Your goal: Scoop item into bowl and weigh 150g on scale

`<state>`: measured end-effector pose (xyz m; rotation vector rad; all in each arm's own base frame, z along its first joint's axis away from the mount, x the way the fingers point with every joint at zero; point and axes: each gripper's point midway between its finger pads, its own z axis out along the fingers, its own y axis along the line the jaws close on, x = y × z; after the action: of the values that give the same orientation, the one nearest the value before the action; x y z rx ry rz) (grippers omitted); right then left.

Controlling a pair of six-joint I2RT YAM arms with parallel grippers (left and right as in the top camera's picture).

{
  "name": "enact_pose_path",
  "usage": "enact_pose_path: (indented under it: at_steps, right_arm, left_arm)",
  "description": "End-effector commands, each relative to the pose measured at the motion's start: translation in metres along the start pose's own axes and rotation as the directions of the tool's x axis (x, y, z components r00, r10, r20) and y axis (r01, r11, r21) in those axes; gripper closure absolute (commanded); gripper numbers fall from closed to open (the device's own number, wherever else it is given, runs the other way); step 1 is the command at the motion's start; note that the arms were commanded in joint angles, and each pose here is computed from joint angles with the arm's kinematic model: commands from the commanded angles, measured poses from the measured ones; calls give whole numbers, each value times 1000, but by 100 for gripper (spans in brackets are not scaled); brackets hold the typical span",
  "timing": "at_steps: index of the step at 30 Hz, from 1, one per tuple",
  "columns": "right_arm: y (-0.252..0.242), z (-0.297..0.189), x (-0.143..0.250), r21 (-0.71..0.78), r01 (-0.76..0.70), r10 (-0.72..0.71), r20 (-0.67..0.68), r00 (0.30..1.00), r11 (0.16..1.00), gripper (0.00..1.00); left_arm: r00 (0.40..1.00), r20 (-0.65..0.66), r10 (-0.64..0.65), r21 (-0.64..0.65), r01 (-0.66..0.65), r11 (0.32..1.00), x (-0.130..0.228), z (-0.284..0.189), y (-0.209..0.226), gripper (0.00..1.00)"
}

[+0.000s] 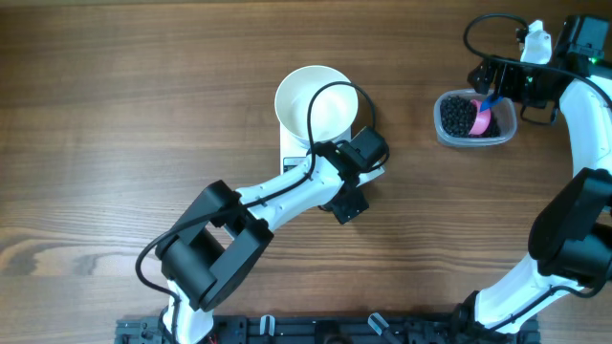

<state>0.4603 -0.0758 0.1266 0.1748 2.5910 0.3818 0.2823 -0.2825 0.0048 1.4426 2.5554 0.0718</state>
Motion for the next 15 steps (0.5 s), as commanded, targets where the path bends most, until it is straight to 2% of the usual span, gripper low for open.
enact_pose_path:
  at_steps: [1, 15]
  right_arm:
    - [0, 9, 4, -8, -2, 2, -18, 1000, 1000, 0]
    - [0, 9, 4, -8, -2, 2, -17, 1000, 1000, 0]
  left_arm:
    - [992, -122, 22, 78, -12, 997, 31, 40, -18, 0]
    - [977, -210, 30, 54, -19, 998, 51, 58, -14, 0]
